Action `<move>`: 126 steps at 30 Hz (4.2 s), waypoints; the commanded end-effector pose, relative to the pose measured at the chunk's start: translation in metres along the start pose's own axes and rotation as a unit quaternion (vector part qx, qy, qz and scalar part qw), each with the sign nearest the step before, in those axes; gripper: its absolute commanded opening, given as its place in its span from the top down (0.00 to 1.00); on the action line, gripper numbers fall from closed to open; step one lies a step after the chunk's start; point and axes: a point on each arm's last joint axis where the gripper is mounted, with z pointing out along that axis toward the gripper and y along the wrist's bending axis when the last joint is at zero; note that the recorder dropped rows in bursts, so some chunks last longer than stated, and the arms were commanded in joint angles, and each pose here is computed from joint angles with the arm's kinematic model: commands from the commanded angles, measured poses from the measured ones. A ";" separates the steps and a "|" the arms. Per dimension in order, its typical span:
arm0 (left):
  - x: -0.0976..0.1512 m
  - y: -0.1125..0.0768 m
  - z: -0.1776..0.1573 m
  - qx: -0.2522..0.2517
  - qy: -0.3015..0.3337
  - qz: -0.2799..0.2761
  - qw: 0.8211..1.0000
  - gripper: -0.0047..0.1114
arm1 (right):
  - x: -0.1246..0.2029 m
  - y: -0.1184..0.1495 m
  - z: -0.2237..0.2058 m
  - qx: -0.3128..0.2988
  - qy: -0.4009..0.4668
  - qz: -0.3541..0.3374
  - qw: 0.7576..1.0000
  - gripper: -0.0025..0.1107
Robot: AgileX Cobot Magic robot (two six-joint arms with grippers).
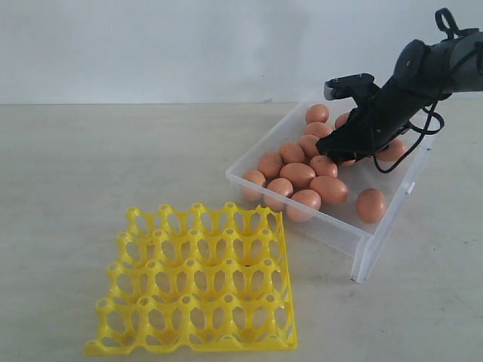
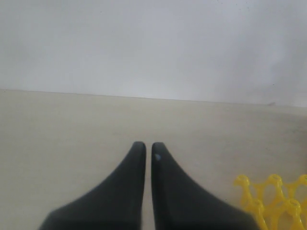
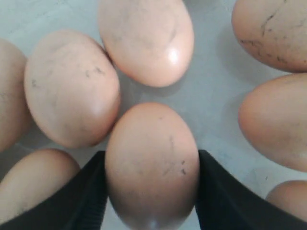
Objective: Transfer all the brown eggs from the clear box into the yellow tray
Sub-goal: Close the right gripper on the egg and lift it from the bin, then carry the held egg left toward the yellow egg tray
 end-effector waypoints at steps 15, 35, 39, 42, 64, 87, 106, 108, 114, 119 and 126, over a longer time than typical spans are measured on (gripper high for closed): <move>0.000 0.000 0.000 -0.002 -0.003 0.000 1.000 0.92 | -0.026 0.010 -0.076 0.010 -0.066 0.002 0.998 0.98; 0.000 0.000 0.000 -0.002 -0.003 0.000 1.000 0.92 | 0.089 0.115 -0.197 -0.067 -0.323 -0.028 0.943 0.98; 0.000 0.000 0.000 -0.002 -0.003 0.000 1.000 0.92 | 0.056 0.141 -0.224 -0.198 -0.399 -0.117 0.888 0.98; 0.000 0.000 0.000 -0.002 -0.003 0.000 1.000 0.92 | 0.043 0.161 -0.258 -0.323 -0.425 -0.131 0.835 0.98; 0.000 0.000 0.000 -0.002 -0.003 0.000 1.000 0.92 | 0.067 0.099 -0.278 0.101 -0.297 -0.053 0.948 0.98; 0.000 0.000 0.000 -0.002 -0.003 0.000 1.000 0.92 | 0.077 0.152 -0.203 -0.450 -0.471 0.091 0.754 0.98; 0.000 0.000 0.000 -0.002 -0.003 0.000 1.000 0.92 | 0.017 0.297 -0.096 -0.356 -0.299 -0.133 0.876 0.98; 0.000 0.000 0.000 -0.002 -0.003 0.000 1.000 0.92 | 0.016 0.294 -0.093 -0.338 -0.299 -0.141 0.881 0.98; 0.000 0.000 0.000 -0.002 -0.003 0.000 1.000 0.92 | 0.025 0.293 -0.062 -0.326 -0.270 -0.152 0.893 0.98; 0.000 0.000 0.000 -0.002 -0.003 0.000 1.000 0.92 | 0.033 0.298 -0.032 -0.361 -0.235 -0.126 0.893 0.98; 0.000 0.000 0.000 -0.002 -0.003 0.000 1.000 0.92 | 0.034 0.290 -0.022 -0.306 -0.232 -0.146 0.912 0.98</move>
